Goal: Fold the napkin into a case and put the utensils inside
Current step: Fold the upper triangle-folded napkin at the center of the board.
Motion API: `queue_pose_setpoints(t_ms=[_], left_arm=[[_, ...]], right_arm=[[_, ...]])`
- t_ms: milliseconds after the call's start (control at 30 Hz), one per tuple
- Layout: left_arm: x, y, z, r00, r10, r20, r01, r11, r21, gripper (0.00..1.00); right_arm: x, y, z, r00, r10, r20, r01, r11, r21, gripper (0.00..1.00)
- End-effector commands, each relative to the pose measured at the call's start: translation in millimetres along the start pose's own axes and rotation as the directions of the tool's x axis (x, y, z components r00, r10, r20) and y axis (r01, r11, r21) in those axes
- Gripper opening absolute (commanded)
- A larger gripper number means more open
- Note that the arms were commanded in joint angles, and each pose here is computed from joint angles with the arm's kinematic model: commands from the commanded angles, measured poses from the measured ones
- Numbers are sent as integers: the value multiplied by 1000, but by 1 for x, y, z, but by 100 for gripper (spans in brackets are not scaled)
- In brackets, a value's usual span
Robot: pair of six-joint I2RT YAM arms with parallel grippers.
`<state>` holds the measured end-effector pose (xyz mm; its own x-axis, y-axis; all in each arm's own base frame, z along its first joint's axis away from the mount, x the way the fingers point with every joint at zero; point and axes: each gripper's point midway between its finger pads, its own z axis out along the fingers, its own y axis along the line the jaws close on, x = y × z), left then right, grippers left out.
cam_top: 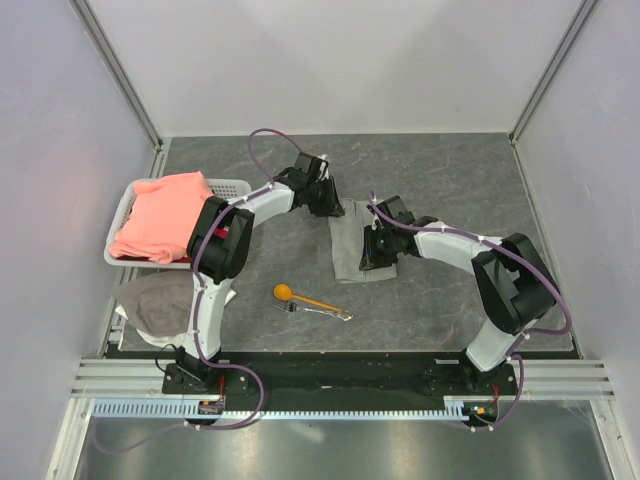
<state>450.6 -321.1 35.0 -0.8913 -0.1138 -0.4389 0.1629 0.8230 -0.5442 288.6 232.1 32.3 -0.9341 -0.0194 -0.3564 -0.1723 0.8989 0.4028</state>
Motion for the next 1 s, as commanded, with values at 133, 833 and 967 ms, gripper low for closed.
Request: queue_pose_setpoints(t_ms=[133,833,967], left_arm=[[-15,-26,-11,999,-2,43,-1,997,72,30],[-30,-57,-47,996,2,87,-15,989,147,31],[-27,-63,-65,996,-28,90,14,987,158,32]], right_arm=[[-2,10,-5,1000,2,27,-1,999,-39,25],[14,-5,-13,999,22,42,-22,1000,2,23],[-19,-3,-27,993,-9,115,7,1000,15,40]])
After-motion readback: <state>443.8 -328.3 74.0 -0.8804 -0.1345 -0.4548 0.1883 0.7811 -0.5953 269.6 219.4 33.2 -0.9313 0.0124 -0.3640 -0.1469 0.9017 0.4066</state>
